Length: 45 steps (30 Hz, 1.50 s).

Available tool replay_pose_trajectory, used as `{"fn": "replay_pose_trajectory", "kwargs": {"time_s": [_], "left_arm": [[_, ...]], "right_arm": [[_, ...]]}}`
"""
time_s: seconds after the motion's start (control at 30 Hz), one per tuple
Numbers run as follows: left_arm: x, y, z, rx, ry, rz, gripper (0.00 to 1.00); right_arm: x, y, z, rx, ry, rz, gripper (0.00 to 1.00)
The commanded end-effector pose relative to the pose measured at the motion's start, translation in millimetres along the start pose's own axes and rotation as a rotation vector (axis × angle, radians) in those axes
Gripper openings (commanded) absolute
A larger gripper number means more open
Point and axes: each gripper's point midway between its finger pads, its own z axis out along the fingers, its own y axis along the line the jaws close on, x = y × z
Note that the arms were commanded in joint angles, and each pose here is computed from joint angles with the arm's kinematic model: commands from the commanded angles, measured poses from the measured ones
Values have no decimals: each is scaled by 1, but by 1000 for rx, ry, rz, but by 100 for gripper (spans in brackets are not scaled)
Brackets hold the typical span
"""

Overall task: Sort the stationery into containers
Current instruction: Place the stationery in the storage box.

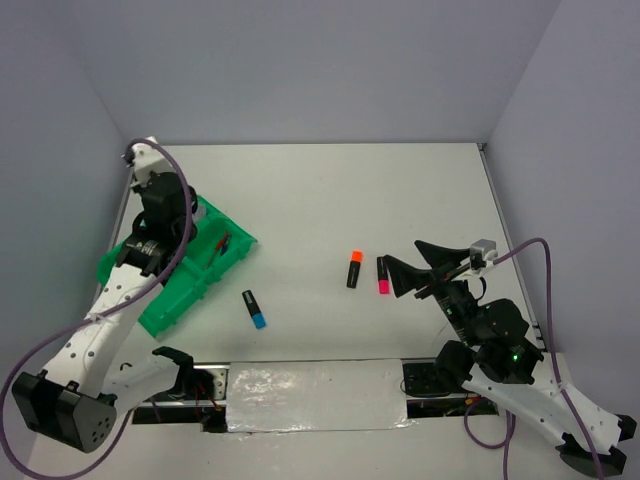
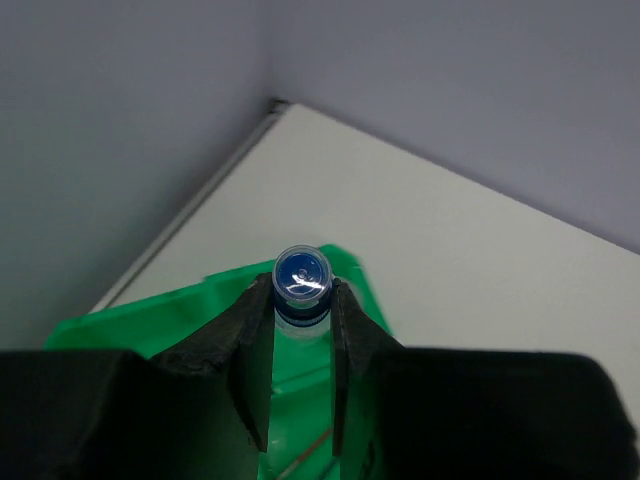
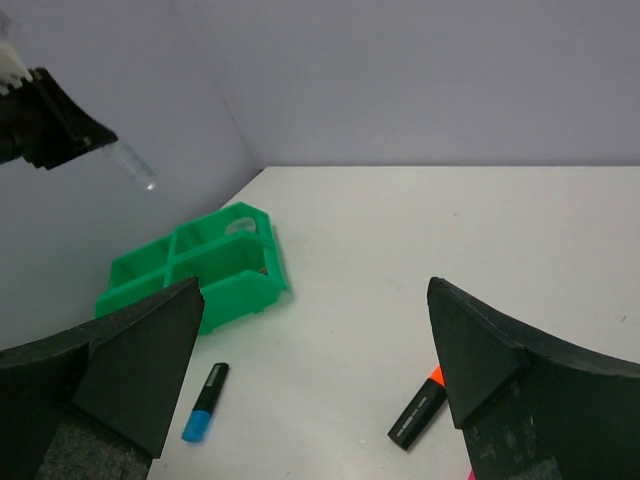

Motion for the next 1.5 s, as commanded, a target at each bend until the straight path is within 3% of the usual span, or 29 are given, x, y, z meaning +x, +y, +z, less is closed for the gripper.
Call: {"fn": "replay_pose_trajectory", "kwargs": {"time_s": [0.0, 0.27, 0.4, 0.5, 0.77, 1.0, 1.17, 1.23, 1.33, 1.43, 1.47], "left_arm": [[29, 81, 3, -324, 44, -3, 0], [44, 134, 51, -388, 36, -143, 0], [80, 139, 69, -396, 91, -130, 0], [110, 148, 70, -422, 136, -151, 0], [136, 157, 65, -462, 170, -134, 0], [169, 163, 64, -496, 232, -108, 15], [185, 169, 65, -531, 279, -73, 12], [187, 170, 64, -532, 278, -70, 21], [192, 171, 63, -543, 299, -66, 42], [192, 172, 61, -551, 301, -59, 74], [192, 172, 60, -550, 299, -60, 79]], "right_arm": [[-17, 6, -1, -25, -37, 12, 100], [-14, 11, -1, -51, -24, 10, 100], [-13, 12, -1, -54, -23, 10, 100], [-13, 12, 0, -51, -21, 10, 100], [-13, 12, -1, -54, -20, 10, 100], [-14, 9, -2, -45, -26, 9, 100], [-14, 8, -2, -39, -23, 5, 100], [-14, 9, -2, -41, -24, 6, 100], [-13, 10, -1, -45, -17, 2, 100], [-10, 12, 0, -54, -1, -6, 100], [-9, 12, 1, -55, 2, -7, 100]]}}
